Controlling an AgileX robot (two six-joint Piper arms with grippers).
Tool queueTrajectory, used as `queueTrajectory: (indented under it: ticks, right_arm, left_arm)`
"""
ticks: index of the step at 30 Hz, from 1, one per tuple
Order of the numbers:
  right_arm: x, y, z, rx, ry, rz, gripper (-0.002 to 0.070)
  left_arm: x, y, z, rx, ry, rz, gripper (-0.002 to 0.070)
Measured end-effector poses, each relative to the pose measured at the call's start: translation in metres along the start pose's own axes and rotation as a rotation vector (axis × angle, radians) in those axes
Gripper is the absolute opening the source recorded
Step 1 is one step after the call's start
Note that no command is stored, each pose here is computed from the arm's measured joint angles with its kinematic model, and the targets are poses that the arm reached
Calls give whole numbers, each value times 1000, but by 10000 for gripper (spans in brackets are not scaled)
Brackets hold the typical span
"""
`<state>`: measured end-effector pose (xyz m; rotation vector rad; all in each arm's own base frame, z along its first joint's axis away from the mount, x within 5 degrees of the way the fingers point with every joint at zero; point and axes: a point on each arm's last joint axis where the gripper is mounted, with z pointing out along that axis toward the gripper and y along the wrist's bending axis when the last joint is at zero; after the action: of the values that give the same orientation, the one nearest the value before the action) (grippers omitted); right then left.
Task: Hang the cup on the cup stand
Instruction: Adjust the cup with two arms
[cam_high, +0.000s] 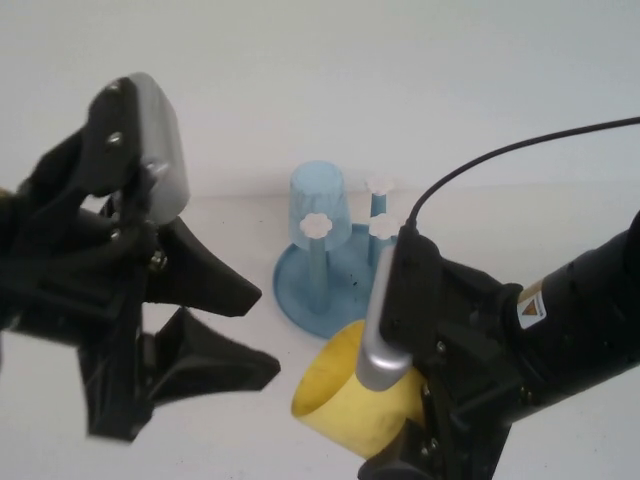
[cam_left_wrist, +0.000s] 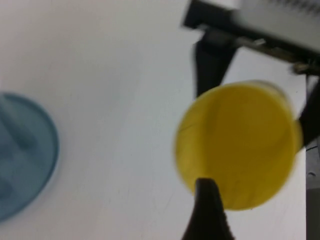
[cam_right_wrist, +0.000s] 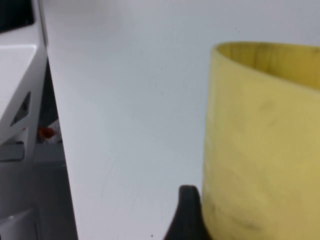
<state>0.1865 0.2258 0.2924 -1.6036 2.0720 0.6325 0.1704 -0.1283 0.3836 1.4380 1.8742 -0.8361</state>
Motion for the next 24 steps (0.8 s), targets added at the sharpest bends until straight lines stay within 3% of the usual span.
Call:
queueTrajectory:
  ticks: [3, 7, 13, 18, 24]
  right_arm:
    - [-6, 0, -5, -4, -16, 2, 563]
    - [-21, 3, -17, -25, -65, -1, 566]
    - [-39, 8, -34, -64, -114, -43, 566]
    - [-40, 15, -38, -138, -103, -75, 566]
    - [-40, 16, -38, -149, -106, -82, 566]
  left_arm:
    - [-5, -21, -10, -1, -28, 83, 461]
    - [-5, -32, -12, 9, -22, 125, 461]
    - [-3, -30, -5, 43, -29, 124, 461]
    - [-3, -25, 1, 63, -38, 121, 461]
    - [-6, -20, 8, 101, -69, 101, 461]
